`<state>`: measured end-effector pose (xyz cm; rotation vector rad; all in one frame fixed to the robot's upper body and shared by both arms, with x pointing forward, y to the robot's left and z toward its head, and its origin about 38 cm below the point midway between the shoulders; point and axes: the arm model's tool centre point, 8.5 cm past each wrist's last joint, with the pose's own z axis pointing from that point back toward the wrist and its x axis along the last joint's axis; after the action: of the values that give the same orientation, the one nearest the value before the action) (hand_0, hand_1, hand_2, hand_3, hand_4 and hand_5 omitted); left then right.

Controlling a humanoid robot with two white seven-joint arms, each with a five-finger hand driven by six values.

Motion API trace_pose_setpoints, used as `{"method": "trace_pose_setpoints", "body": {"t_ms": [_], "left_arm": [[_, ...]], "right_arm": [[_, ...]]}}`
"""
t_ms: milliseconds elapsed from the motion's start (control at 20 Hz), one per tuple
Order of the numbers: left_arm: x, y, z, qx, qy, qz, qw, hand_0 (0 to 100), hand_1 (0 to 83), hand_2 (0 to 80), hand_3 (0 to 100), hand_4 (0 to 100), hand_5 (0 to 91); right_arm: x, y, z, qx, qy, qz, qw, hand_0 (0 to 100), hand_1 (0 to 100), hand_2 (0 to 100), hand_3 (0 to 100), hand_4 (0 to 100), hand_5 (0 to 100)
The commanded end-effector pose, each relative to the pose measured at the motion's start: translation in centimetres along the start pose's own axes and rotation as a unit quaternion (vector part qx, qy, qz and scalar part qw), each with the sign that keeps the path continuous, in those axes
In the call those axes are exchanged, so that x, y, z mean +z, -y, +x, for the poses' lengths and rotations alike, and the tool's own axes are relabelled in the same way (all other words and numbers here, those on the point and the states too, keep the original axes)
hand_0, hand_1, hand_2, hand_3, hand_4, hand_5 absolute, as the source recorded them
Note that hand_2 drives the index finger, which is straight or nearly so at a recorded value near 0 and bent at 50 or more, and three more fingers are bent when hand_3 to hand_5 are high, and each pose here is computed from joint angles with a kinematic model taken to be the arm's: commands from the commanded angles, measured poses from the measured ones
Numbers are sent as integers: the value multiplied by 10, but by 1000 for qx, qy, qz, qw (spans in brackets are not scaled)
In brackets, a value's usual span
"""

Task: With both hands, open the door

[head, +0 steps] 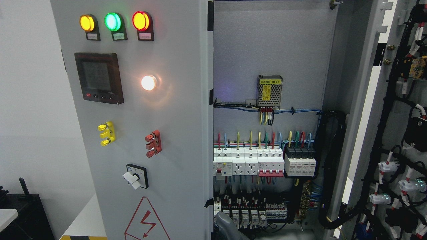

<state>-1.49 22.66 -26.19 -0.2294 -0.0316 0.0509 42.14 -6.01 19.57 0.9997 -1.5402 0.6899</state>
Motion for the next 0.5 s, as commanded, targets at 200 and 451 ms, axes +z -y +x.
{"method": "trace_pose_setpoints", "body": {"t_ms": [200,451], "left_arm": [[-1,3,0,-6,-2,-1,1000,0,0,0,0,42,0],[0,1,-1,-10,-5,3,1000,0,0,0,0,42,0]], "right_arm": [[-3,-3,1,4,-6,9,1000,0,0,0,0,0,0],[-3,-4,3,4,-5,20,1000,0,0,0,0,0,0]]}}
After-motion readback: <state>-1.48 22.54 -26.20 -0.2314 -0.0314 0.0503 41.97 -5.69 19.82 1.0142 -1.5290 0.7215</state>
